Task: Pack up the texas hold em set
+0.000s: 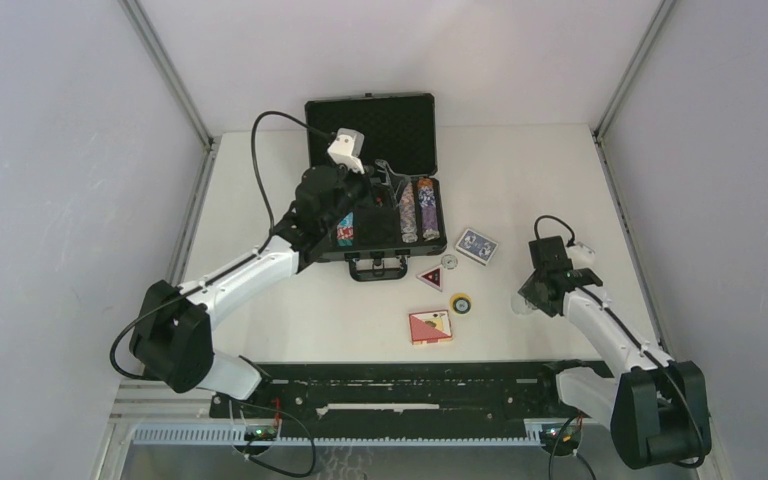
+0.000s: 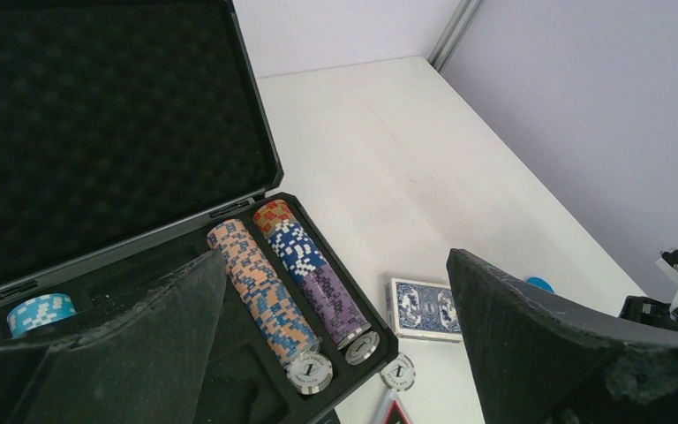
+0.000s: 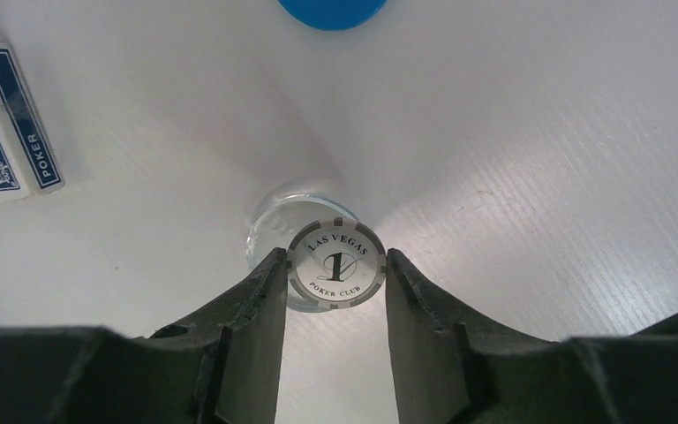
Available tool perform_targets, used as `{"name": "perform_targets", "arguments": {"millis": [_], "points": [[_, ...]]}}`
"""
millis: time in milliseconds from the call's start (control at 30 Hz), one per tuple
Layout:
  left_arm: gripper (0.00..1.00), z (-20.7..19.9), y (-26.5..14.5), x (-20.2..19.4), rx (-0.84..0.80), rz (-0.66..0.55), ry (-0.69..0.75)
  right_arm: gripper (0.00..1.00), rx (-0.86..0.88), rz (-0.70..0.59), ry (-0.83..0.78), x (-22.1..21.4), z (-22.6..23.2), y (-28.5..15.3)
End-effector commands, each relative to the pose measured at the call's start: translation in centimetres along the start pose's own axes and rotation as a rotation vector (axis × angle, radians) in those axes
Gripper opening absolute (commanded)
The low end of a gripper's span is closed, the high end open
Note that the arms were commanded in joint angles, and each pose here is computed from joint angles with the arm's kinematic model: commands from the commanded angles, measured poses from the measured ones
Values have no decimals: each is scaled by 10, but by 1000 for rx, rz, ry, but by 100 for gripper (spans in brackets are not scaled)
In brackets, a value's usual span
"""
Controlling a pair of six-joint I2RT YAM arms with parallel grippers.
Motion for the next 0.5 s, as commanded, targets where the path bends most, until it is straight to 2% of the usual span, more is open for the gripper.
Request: {"name": "perform_targets", "arguments": {"millis": [0, 133, 333, 467], "points": [[100, 2, 0, -5, -23, -3, -20, 43, 35, -50, 29, 14, 8, -14], [100, 1, 5, -7, -38, 23, -29, 43, 54, -62, 23, 16, 10, -18], [100, -1, 23, -19, -60, 197, -82, 42, 109, -93, -8, 18, 17, -22], [100, -3, 28, -24, -93, 260, -101, 42, 151, -108, -27, 19, 23, -26]]}}
Point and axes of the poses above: each gripper's point midway between its finger pads, its own y axis out along the fingers, its own z axis along the line the jaws close on, x = y × z, the point moved 9 cm from there along -y, back along the fingers, and after that the axes turned 9 degrees about -y, right-handed, at the moved point
